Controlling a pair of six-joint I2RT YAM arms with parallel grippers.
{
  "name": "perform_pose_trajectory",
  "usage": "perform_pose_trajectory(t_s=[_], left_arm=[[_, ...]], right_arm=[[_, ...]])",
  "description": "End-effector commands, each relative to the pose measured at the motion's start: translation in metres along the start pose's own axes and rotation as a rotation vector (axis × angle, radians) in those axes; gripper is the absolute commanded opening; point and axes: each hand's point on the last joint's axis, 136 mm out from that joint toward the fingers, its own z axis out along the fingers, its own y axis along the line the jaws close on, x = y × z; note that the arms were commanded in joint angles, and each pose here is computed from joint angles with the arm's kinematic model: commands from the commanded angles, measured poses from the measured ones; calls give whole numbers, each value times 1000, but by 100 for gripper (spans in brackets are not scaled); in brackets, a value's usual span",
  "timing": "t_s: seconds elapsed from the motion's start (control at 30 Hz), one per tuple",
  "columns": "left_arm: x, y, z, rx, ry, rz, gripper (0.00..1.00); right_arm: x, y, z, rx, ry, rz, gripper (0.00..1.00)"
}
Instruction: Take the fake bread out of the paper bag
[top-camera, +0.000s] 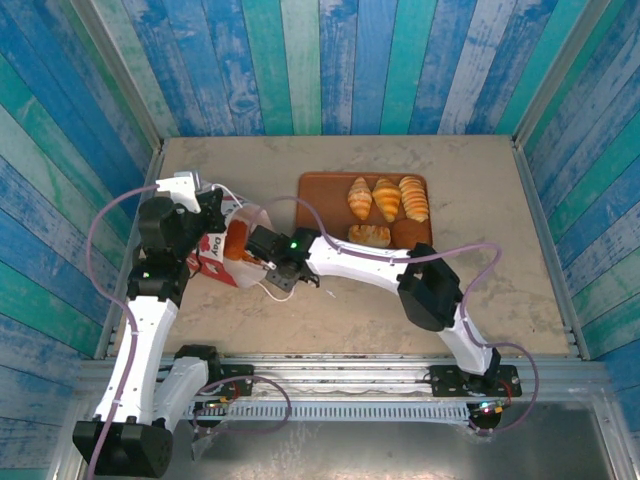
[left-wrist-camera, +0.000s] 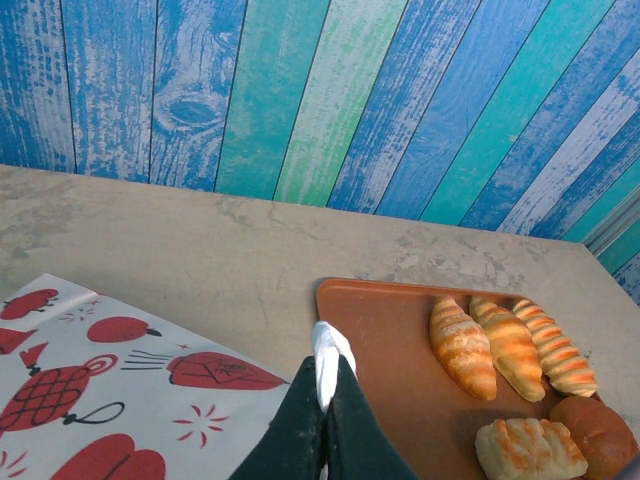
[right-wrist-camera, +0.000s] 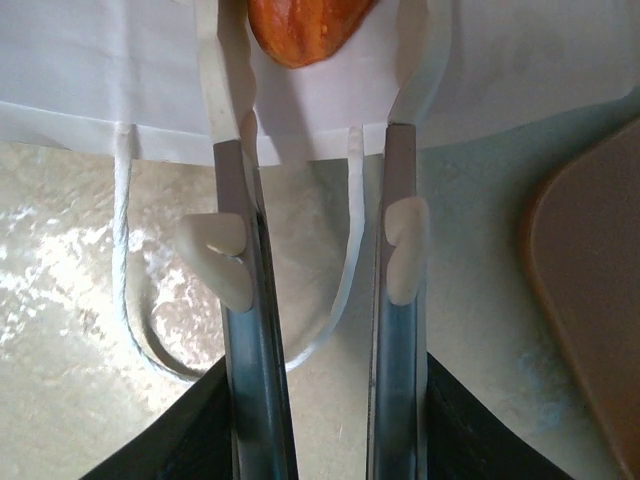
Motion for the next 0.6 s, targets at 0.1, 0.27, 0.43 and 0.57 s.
perform_pose_trajectory(t_s=[0.1,0.27,0.43,0.57], left_arm=[[-11,1,-3,-13,-36,1,0],[-12,-1,-3,-7,-39,10,0],[-11,-1,-2,-6,-37,15,0],[-10,-1,-1,-3,-33,21,0]], right_arm=[[-8,3,-41,-77,-123,-12,42],[0,-1,-53,-74,-147,-7,42],[8,-5,-62,-63,-179,9,43],[9,-7,-71,-68,-228,37,43]])
